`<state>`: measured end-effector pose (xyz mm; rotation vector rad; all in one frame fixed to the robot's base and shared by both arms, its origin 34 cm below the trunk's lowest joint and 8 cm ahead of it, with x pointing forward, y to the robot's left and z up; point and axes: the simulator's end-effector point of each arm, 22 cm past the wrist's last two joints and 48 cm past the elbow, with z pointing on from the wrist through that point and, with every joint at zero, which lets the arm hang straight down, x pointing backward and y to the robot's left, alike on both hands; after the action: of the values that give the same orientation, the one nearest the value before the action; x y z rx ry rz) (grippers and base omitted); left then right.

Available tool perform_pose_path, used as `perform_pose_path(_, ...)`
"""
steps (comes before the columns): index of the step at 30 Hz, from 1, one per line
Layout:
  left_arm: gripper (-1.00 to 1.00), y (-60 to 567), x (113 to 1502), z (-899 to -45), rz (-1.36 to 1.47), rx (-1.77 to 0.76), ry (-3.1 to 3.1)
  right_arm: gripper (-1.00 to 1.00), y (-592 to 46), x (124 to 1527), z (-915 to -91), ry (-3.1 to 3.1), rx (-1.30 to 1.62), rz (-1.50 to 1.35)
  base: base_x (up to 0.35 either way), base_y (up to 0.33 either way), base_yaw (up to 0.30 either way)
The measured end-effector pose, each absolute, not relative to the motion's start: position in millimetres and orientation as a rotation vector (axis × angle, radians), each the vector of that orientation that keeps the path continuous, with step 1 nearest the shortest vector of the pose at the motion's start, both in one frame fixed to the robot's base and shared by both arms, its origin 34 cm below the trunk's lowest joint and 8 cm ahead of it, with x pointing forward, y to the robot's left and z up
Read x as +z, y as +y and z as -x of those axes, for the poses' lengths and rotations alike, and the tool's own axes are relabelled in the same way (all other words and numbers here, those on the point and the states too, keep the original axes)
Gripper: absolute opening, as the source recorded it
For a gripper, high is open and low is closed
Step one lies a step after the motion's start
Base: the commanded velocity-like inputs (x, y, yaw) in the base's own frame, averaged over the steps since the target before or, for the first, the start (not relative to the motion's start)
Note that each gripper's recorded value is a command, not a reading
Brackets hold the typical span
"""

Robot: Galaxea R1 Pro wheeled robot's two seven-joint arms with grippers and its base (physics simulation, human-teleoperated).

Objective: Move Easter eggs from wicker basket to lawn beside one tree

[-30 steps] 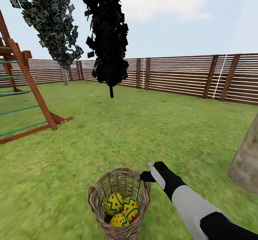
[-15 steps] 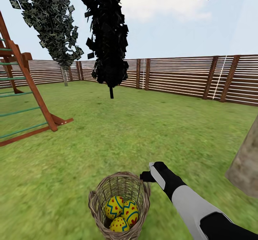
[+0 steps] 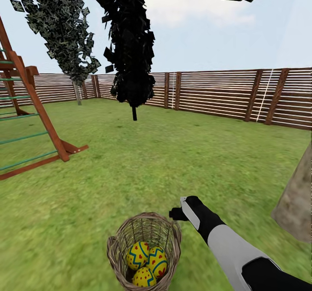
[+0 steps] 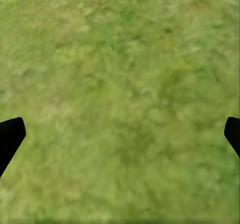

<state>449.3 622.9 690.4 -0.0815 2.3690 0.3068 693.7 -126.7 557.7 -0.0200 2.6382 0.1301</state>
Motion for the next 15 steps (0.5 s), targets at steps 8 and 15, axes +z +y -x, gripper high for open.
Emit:
perform_pose_path(8, 1.00, 623, 709, -452, 0.080, 0.306, 2.365, 1.00, -127, 577, -697, 2.634, 0.130, 0.020, 0.000, 0.000, -0.131)
perform_pose_path(15, 1.00, 623, 724, -455, 0.076, 0.307, 2.363, 1.00, -127, 592, -700, 2.633, 0.123, 0.028, 0.000, 0.000, -0.024)
